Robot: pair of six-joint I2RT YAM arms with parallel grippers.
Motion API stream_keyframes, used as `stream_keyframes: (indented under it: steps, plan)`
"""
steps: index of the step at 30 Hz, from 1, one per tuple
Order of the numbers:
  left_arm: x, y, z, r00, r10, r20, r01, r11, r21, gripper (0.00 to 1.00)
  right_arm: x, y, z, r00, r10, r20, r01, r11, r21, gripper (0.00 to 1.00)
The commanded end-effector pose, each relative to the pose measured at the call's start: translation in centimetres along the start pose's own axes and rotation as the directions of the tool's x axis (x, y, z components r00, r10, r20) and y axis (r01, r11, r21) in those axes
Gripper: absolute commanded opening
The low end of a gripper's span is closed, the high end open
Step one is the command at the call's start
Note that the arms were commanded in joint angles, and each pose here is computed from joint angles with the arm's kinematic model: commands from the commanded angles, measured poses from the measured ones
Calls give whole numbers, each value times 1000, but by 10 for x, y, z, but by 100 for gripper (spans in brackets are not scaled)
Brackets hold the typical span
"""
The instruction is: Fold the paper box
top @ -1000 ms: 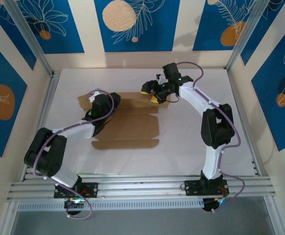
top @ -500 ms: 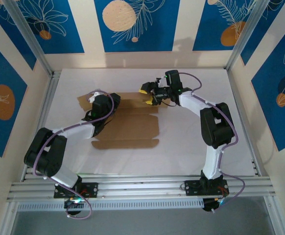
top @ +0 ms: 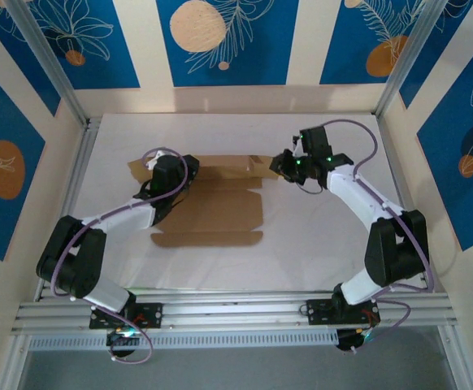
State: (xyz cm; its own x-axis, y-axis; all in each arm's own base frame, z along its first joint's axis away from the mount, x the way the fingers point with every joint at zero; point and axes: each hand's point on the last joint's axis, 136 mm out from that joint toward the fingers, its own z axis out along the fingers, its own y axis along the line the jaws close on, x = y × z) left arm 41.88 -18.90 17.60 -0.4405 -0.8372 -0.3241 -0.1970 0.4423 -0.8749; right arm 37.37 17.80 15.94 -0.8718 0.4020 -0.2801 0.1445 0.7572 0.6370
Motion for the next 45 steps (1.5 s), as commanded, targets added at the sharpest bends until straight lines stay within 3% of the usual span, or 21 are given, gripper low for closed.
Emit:
stream_keyframes:
  steps: [1, 5, 9, 12, 18, 20, 26, 31, 35, 41, 45]
  plan:
    - [4, 24, 2, 999, 34, -18, -36, 993, -111, 17, 26, -34, 16, 999, 11, -33, -7, 993, 117, 5]
    - [-2, 23, 1, 999, 35, -2, -35, 988, -148, 17, 45, -44, 40, 996, 42, -79, -29, 987, 161, 0]
    - [-4, 19, 4, 999, 39, -5, -40, 987, -157, 17, 39, -38, 59, 995, 62, -72, -52, 989, 137, 0]
    - [-3, 19, 7, 999, 36, -17, -39, 985, -171, 17, 23, -30, 70, 996, 74, -50, -67, 991, 119, 10]
    - [-3, 21, 7, 999, 25, -24, -30, 977, -213, 17, -4, -32, 90, 997, 70, -24, -65, 987, 147, 43]
    - [-4, 22, 6, 1000, 22, -23, -26, 974, -224, 17, -8, -30, 97, 998, 68, -9, -66, 990, 124, 48]
    - [-1, 25, 10, 999, 14, -36, -22, 971, -238, 16, -21, -41, 112, 996, 71, 58, -78, 990, 120, 37]
    - [3, 34, 13, 999, -17, -43, 5, 967, -255, 16, -34, -48, 120, 980, 133, 151, -148, 985, 89, 10]
    - [6, 36, 15, 999, -22, -48, 9, 968, -253, 15, -38, -56, 125, 964, 190, 184, -213, 970, 115, 10]
    - [7, 36, 14, 998, -26, -49, 13, 968, -251, 15, -30, -72, 136, 962, 222, 160, -259, 926, 274, 8]
    - [7, 38, 15, 998, -29, -49, 15, 967, -255, 15, -21, -78, 143, 956, 253, 146, -288, 907, 308, 8]
